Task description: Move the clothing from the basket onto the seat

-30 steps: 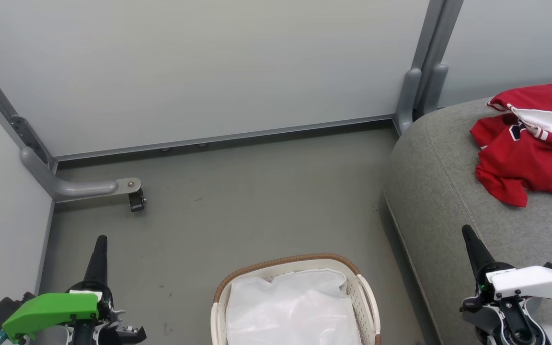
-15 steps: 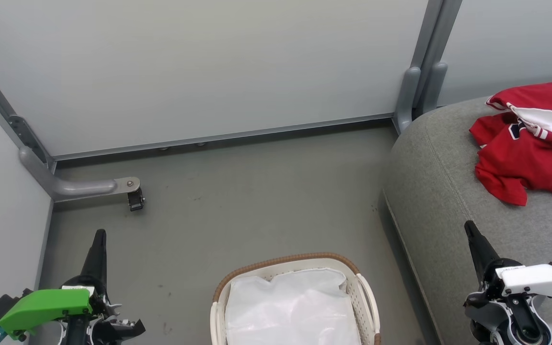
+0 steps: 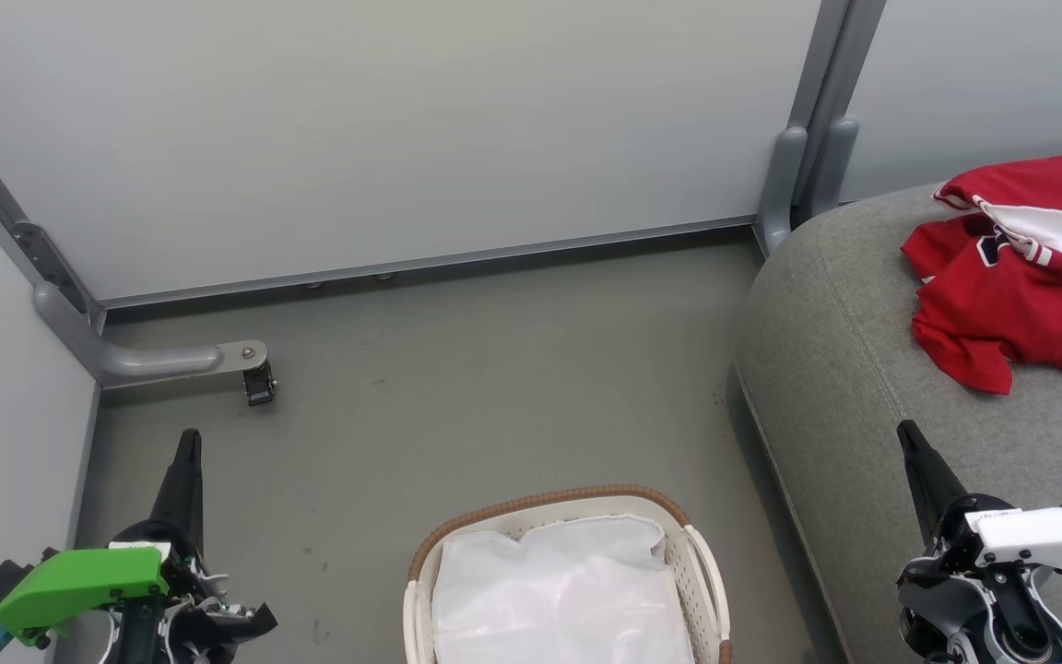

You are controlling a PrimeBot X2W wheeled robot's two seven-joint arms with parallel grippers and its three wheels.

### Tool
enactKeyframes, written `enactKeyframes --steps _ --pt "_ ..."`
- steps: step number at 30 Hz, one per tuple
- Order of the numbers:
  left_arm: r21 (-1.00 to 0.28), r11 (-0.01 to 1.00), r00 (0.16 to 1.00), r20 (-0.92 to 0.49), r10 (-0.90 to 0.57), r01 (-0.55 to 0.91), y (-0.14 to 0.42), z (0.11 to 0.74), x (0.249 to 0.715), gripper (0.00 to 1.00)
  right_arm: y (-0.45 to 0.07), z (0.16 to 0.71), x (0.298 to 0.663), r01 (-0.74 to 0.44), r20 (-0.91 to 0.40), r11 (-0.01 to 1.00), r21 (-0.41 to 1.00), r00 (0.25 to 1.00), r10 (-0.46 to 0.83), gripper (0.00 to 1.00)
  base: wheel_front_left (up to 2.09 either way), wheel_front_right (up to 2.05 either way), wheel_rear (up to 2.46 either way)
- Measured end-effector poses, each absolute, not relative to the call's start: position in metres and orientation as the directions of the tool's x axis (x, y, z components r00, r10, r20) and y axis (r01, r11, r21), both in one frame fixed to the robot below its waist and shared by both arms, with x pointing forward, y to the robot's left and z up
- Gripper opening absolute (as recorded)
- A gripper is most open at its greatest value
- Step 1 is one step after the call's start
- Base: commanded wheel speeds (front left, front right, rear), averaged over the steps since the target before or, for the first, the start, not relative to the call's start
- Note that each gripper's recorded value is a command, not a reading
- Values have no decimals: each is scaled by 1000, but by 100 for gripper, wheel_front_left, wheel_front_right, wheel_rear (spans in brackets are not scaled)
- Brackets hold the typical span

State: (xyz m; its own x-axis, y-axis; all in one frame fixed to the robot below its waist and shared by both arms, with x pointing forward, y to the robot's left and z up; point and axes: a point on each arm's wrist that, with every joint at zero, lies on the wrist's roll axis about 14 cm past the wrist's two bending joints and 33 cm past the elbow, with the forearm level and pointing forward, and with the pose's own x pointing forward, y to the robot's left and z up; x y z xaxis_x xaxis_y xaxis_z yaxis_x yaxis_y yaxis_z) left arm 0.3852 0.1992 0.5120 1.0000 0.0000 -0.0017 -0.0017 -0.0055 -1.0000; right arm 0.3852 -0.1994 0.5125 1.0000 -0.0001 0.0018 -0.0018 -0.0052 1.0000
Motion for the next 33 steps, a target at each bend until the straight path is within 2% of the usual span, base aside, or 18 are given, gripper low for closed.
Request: enactKeyframes --steps 33 --pt "-1000 -5 1000 -2 0 -2 199 512 385 0 -199 513 385 -2 2 -5 1000 1000 0 0 0 0 0"
